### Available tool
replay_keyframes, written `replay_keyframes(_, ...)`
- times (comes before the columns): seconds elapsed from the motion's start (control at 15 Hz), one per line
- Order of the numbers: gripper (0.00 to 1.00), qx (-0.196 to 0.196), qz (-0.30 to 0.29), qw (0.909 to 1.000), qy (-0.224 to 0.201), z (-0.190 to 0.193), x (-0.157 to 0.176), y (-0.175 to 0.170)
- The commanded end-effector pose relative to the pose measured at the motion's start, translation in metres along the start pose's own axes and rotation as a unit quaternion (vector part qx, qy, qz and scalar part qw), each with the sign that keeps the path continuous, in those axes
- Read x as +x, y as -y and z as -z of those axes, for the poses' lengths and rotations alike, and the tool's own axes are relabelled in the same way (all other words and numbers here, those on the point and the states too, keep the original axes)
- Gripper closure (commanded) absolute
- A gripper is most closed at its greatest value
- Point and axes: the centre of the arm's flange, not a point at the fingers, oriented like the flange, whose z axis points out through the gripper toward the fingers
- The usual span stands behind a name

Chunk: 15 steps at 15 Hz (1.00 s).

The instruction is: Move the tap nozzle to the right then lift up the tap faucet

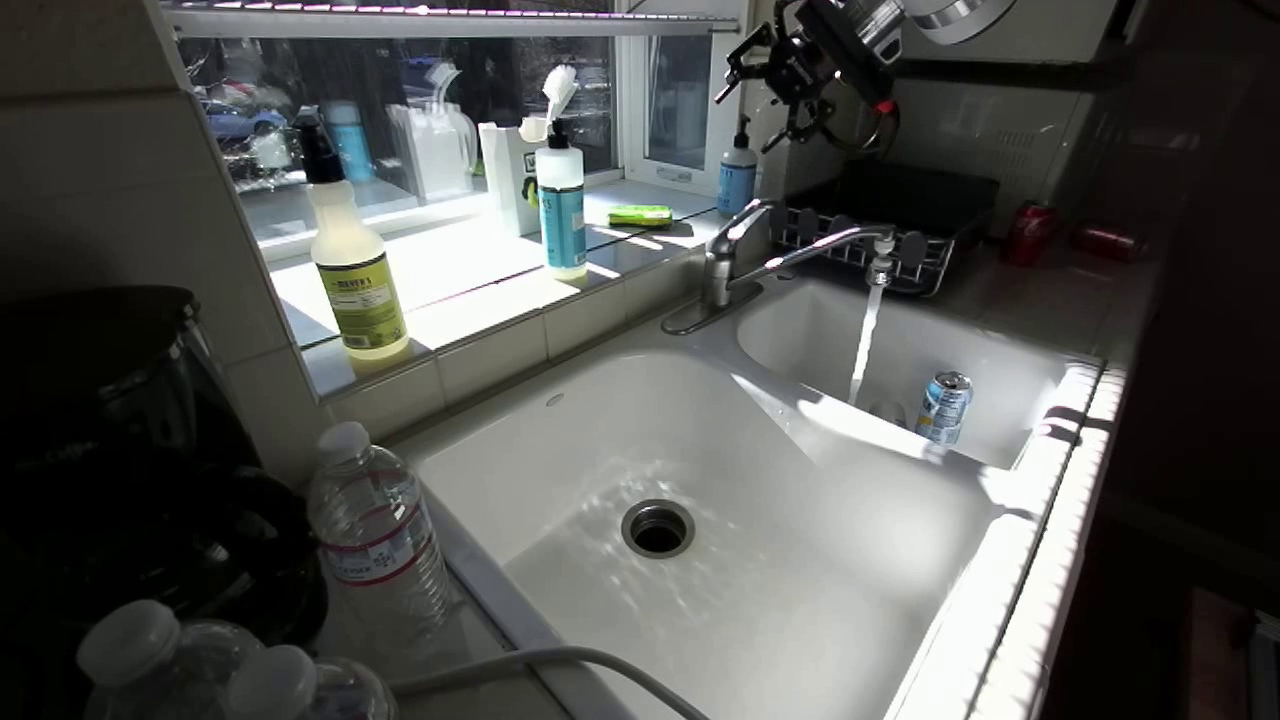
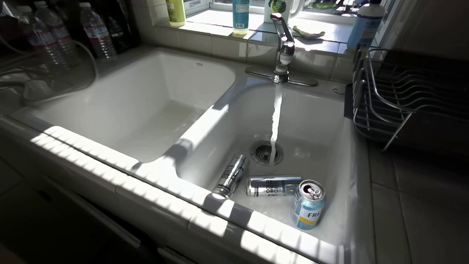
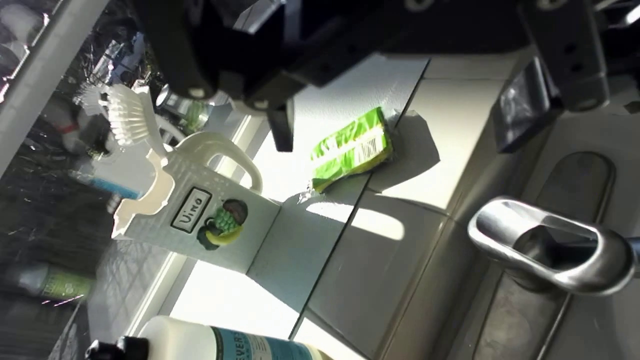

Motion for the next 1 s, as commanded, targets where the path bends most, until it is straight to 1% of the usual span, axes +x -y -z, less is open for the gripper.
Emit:
replay_keyframes(0.0, 0.0, -0.038, 0.05, 0.998, 0.004, 0.029, -0.002, 0.027)
replay_keyframes(0.13, 0.0, -0.068, 0.079, 0.9943, 0.019, 0.038, -0.008, 0.031)
replay_keyframes(0.27, 0.0, -0.103, 0.108, 0.9883, 0.031, 0.044, -0.013, 0.031)
replay_keyframes(0.33, 0.0, -0.131, 0.129, 0.9822, 0.038, 0.048, -0.016, 0.029)
replay_keyframes(0.4, 0.0, -0.147, 0.146, 0.977, 0.049, 0.051, -0.02, 0.026)
replay_keyframes(0.53, 0.0, -0.178, 0.184, 0.9641, 0.072, 0.059, -0.027, 0.021)
replay_keyframes(0.67, 0.0, -0.193, 0.229, 0.9498, 0.09, 0.066, -0.037, 0.017)
replay_keyframes(0.87, 0.0, -0.214, 0.299, 0.9237, 0.106, 0.081, -0.05, 0.013)
replay_keyframes(0.93, 0.0, -0.22, 0.324, 0.9143, 0.103, 0.086, -0.055, 0.009)
